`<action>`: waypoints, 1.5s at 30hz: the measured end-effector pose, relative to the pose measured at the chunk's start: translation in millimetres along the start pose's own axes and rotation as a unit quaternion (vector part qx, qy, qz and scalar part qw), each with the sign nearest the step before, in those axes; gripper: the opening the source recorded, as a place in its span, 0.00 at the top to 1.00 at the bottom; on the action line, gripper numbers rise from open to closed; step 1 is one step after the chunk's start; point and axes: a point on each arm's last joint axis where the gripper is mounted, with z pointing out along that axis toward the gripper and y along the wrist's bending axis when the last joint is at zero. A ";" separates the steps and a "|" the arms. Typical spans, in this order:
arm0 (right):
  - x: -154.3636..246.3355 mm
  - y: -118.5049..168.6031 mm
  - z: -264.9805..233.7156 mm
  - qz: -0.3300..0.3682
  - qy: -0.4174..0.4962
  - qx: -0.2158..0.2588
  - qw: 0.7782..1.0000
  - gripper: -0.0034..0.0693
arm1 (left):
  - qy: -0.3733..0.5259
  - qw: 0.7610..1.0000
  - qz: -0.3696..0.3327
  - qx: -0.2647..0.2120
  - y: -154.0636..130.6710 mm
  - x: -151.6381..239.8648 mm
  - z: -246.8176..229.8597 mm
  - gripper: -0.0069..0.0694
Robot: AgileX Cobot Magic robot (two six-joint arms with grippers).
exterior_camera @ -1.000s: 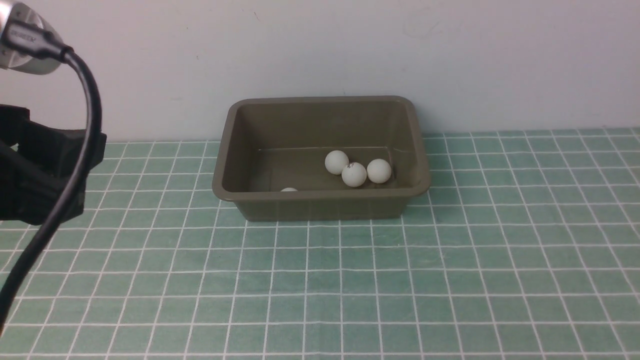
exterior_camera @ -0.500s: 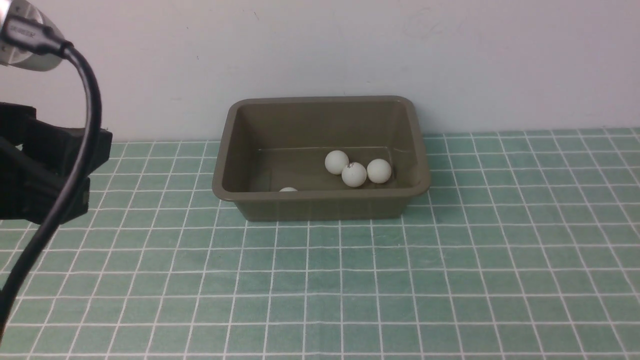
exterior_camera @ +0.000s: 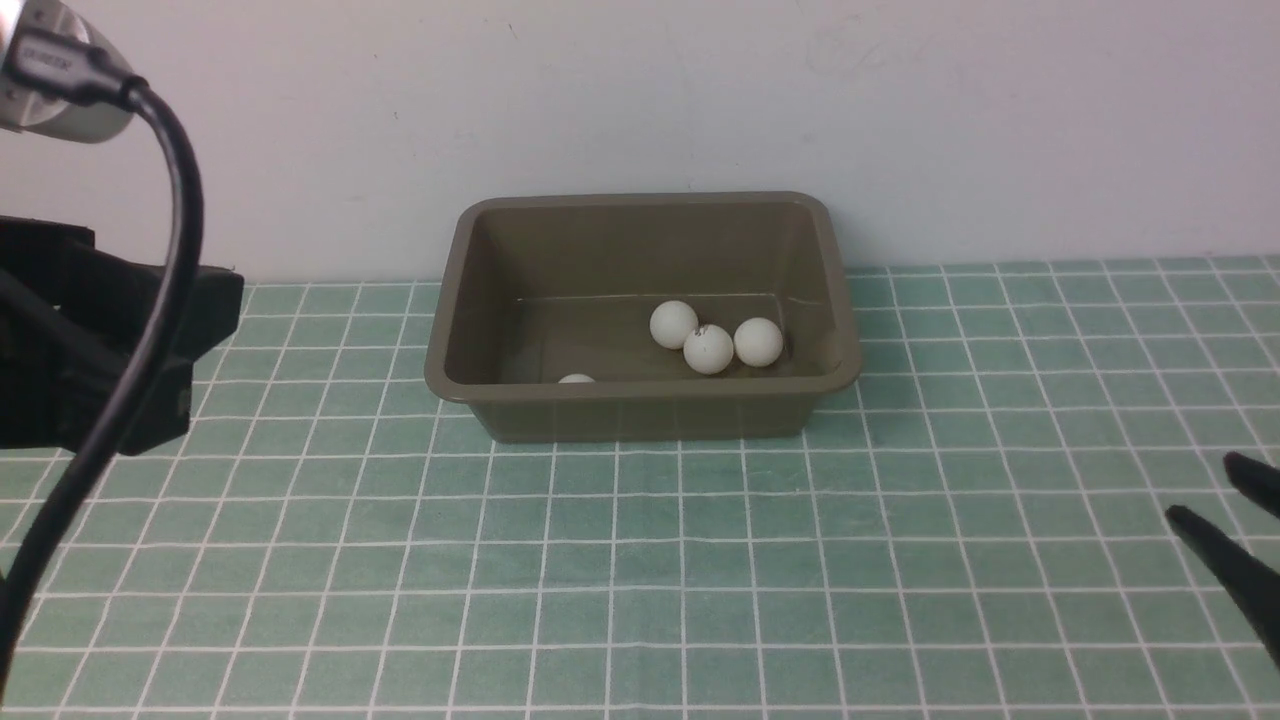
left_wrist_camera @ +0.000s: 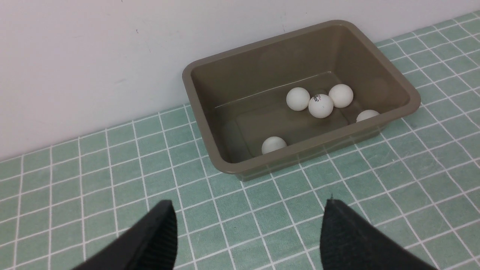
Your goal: Put the table tennis balls in the box on the green coffee tablecloth.
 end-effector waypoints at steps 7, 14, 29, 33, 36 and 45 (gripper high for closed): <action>-0.4 0.1 0.0 0.161 -0.002 -0.001 0.987 0.65 | 0.000 1.000 0.001 -0.001 0.2 -0.1 0.0 0.31; 0.7 0.2 0.0 0.207 0.002 0.001 0.978 0.65 | -0.001 1.000 0.001 -0.001 0.2 -0.1 0.0 0.31; 41.7 5.1 -1.0 0.214 0.083 0.067 0.971 0.65 | -0.001 1.000 0.001 -0.001 0.2 -0.1 0.0 0.31; 41.7 5.1 -1.0 0.214 0.083 0.067 0.971 0.65 | -0.001 1.000 0.001 -0.001 0.2 -0.1 0.0 0.31; 41.7 5.1 -1.0 0.214 0.083 0.067 0.971 0.65 | -0.001 1.000 0.001 -0.001 0.2 -0.1 0.0 0.31; 41.7 5.1 -1.0 0.214 0.083 0.066 0.971 0.65 | -0.012 1.000 0.001 0.004 -0.9 -2.3 0.0 0.31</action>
